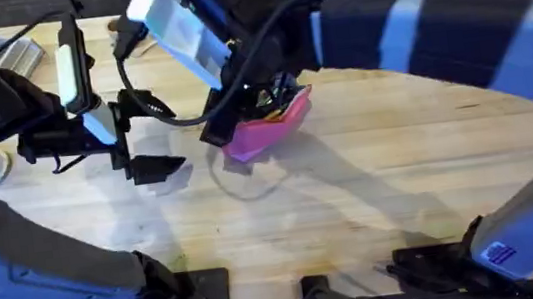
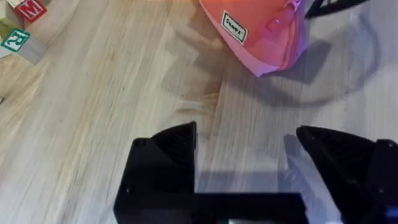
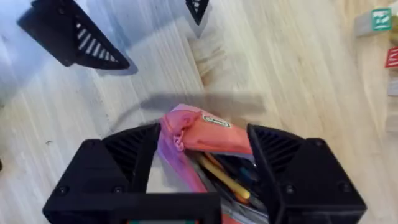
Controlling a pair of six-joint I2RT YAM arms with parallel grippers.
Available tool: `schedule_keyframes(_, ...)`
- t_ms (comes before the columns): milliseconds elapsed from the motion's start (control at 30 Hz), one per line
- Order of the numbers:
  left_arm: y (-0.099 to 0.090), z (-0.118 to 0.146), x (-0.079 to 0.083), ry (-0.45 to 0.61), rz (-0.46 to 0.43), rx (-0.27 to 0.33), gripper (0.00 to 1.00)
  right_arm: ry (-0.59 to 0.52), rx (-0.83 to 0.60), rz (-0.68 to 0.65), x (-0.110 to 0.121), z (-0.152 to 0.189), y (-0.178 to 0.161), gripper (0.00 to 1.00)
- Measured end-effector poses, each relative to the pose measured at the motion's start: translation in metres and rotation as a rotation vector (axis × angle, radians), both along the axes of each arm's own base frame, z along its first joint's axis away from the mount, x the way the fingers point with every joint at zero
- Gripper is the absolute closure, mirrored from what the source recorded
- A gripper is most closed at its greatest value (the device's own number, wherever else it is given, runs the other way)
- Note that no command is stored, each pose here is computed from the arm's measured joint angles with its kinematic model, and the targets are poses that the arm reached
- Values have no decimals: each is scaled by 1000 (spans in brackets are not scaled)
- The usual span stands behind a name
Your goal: Unzip the bag, pick up the pens from the table one at a time and place them inside, then zip the bag closed.
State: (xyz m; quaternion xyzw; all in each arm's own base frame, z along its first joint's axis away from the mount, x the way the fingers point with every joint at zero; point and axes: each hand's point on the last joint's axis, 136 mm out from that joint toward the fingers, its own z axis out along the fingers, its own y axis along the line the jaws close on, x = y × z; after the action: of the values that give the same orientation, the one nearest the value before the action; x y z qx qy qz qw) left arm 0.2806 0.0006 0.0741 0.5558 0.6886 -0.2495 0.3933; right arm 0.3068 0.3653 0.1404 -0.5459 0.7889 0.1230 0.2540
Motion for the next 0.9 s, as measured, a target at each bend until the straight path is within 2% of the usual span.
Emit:
schedule_keyframes(267,-1,-1,0,-8,-7,-7,6,45,-49,0,1,-31,1,156)
schedule_keyframes(400,-1,-1,0,-8,-7,-8,7,64,-71,0,1,-44,1,213)
schedule_keyframes(500,-1,-1,0,-6,-7,-9,7,70,-76,0,1,-49,1,355)
schedule_keyframes(667,-1,-1,0,-6,-7,-9,7,73,-76,5,-2,-49,3,663)
schedule_keyframes(700,-1,-1,0,-6,-7,-9,7,73,-75,6,-2,-49,3,810)
schedule_keyframes(800,-1,-1,0,-6,-7,-9,7,75,-75,6,-2,-49,3,921)
schedule_keyframes(900,-1,-1,0,-6,-7,-9,7,75,-76,6,-2,-49,3,957)
